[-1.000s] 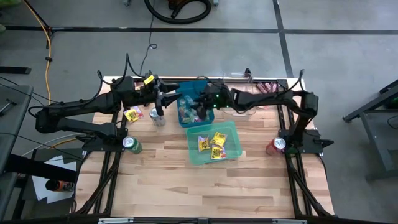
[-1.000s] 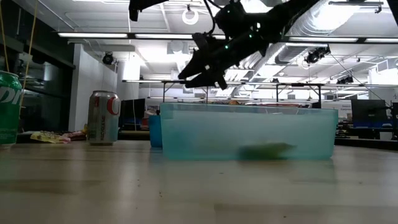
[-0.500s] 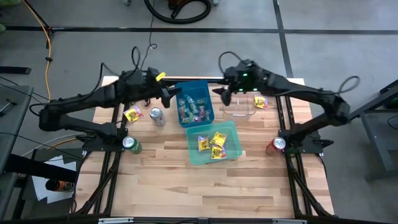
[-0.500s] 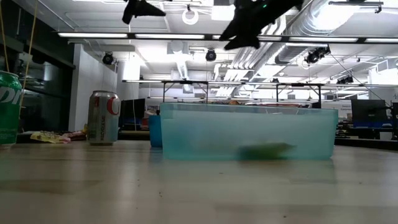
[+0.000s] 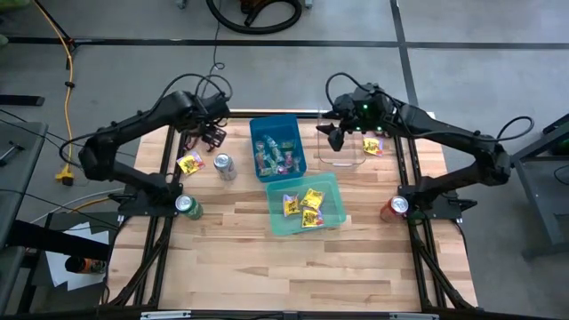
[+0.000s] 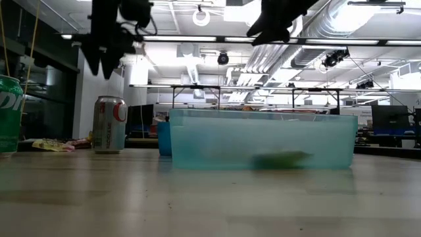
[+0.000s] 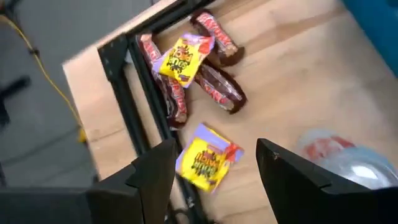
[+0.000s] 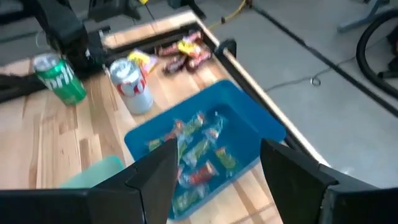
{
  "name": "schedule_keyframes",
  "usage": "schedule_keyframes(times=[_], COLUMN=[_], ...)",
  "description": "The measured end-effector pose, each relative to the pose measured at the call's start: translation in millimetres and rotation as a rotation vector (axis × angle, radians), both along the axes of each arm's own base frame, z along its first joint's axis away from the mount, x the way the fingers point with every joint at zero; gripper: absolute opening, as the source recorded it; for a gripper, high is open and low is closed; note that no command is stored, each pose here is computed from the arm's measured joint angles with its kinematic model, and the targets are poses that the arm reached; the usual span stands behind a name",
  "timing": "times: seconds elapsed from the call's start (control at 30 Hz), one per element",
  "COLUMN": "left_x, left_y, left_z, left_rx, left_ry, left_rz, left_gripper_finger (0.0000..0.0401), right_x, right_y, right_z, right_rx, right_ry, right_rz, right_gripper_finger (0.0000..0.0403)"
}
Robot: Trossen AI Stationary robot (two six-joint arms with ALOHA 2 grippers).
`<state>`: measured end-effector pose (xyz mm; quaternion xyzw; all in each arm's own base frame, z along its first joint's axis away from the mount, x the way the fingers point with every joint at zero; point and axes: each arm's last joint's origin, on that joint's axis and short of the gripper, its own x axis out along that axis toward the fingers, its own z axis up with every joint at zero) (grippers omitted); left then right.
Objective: Sort candy
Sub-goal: Put the yellow candy into the green bin
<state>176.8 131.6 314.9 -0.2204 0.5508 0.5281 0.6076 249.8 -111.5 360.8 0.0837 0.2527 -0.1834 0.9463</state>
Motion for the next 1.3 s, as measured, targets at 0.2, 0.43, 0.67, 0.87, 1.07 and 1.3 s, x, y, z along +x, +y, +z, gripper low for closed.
schedule_keyframes(times=[0.2,0.43,0.67,0.87,1.07,1.3], left_x=[-27.7,-56.7,-57.0,-59.0,-66.8,-69.1], left_y=[-0.1,-11.4,-12.5,-13.3,-18.6,-20.3], left_z=[-42.0,-89.2,-127.3,-148.8,-163.9,-182.0], left_rx=[-0.018,-0.026,-0.057,-0.001,-0.014,-0.019], left_ry=[-0.135,-0.164,-0.296,-0.364,-0.28,-0.27], left_rz=[0.19,0.4,0.498,0.612,0.636,0.649], left_gripper_finger=[0.0211,0.0211,0.0211,0.0211,0.0211,0.0211], right_x=[1.3,0.7,4.3,7.4,8.2,8.2], right_y=[0.5,0.8,0.8,0.0,-0.4,-0.4], right_z=[-9.2,-33.7,-46.8,-43.5,-42.0,-42.0], right_rx=[0.025,0.062,0.1,0.091,0.085,0.098], right_ry=[0.048,0.103,0.049,-0.008,-0.026,-0.03], right_rz=[0.011,0.007,0.029,0.043,0.042,0.034], right_gripper_finger=[0.0224,0.0224,0.0224,0.0224,0.0224,0.0224])
